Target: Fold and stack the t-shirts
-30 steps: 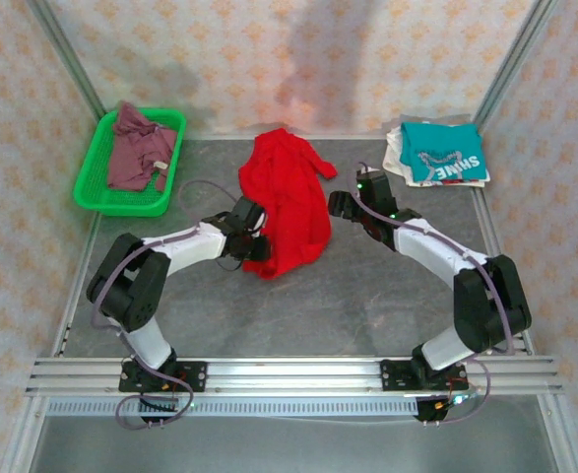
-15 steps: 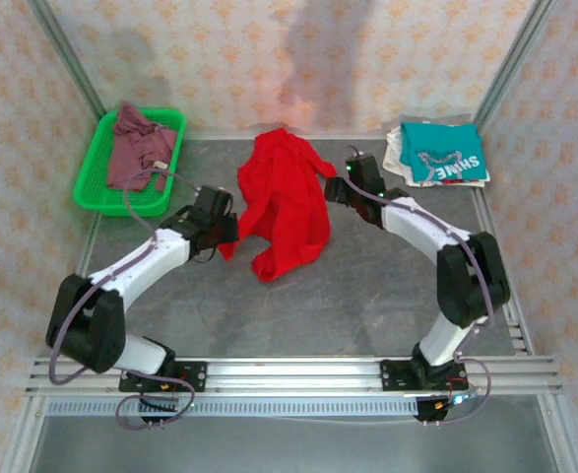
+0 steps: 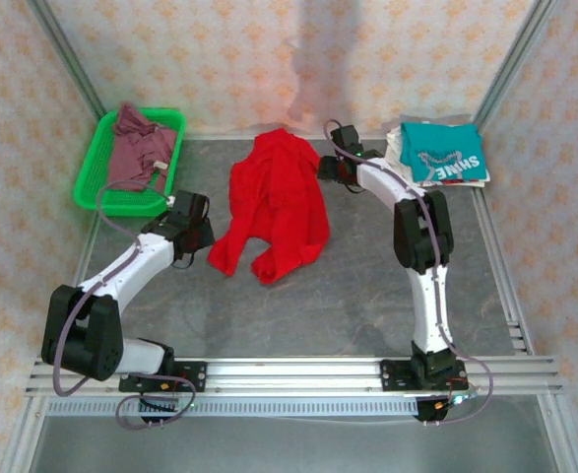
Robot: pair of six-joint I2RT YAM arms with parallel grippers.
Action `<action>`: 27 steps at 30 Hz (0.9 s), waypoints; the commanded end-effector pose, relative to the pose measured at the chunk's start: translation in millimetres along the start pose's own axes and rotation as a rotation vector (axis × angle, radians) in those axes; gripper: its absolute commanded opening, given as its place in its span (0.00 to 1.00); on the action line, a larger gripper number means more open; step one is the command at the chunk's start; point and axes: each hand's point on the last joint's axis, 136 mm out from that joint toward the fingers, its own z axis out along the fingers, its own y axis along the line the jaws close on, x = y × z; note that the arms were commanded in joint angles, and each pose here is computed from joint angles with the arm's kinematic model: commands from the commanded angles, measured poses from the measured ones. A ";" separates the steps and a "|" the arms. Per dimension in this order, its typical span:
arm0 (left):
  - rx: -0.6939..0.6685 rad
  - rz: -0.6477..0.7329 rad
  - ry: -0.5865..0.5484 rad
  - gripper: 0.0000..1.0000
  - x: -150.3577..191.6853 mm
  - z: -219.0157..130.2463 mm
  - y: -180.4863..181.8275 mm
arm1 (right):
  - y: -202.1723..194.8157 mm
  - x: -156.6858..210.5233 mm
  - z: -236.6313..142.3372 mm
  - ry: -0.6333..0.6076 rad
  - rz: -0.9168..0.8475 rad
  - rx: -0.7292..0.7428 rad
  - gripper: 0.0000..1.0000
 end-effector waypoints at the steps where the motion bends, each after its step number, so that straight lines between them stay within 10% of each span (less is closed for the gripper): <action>1: 0.125 0.063 0.077 0.31 9.3 8.0 -29.6 | 11.2 6.8 7.6 0.069 0.003 -0.041 0.79; 5: 0.180 0.150 0.172 0.52 34.1 22.5 -51.6 | 21.5 8.1 18.0 0.116 0.018 -0.076 0.75; 11: 0.190 0.221 0.268 0.55 66.0 37.0 -62.8 | 28.8 7.8 -26.2 0.044 0.086 -0.164 0.71; 13: 0.160 0.223 0.295 0.48 73.8 44.8 -57.2 | 28.5 12.3 -48.8 0.008 0.103 -0.200 0.72; 17: 0.095 0.212 0.318 0.00 77.1 51.3 -44.1 | 13.4 43.2 -84.3 0.002 0.091 -0.181 0.72; 27: 0.159 0.041 0.076 0.00 -12.1 -27.5 -33.7 | 38.4 166.5 -149.8 0.154 0.061 -0.434 0.73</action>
